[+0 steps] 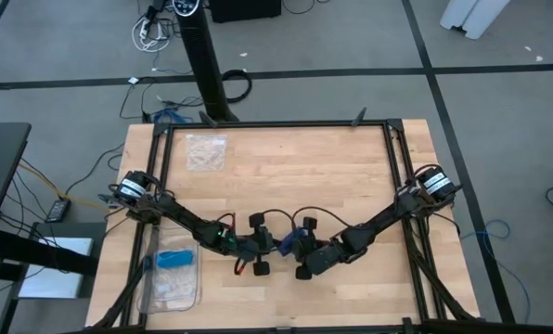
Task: Roll bandage
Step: Roll the blue bandage
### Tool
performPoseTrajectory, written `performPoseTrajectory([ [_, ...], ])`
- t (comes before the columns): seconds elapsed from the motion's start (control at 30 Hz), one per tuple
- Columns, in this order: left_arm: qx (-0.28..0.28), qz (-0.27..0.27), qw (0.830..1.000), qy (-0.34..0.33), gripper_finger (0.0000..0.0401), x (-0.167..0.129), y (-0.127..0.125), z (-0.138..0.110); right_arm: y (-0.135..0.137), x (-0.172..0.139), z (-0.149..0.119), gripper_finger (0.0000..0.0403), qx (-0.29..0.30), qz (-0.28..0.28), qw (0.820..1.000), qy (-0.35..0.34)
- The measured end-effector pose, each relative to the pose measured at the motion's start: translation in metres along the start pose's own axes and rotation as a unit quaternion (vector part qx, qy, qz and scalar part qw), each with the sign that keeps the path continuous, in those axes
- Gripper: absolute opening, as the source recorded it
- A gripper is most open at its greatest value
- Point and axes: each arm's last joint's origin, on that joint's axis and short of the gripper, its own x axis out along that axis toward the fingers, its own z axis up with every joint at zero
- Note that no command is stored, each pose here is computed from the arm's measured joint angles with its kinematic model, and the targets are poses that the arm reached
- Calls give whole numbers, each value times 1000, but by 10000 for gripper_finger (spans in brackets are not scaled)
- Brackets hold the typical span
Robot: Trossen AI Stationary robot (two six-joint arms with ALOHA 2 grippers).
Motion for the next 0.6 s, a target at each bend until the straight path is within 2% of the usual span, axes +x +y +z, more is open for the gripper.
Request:
performPoseTrajectory([
  [0.13,4,-1,1000,-4,5,0,0,1,-9,7,2,2,9,-2,1000,7],
  [0.3,7,-4,1000,-9,5,0,-1,2,-14,12,1,3,19,33,999,30],
  [0.6,7,2,1000,-10,5,0,0,2,-7,8,-4,2,11,42,998,45],
])
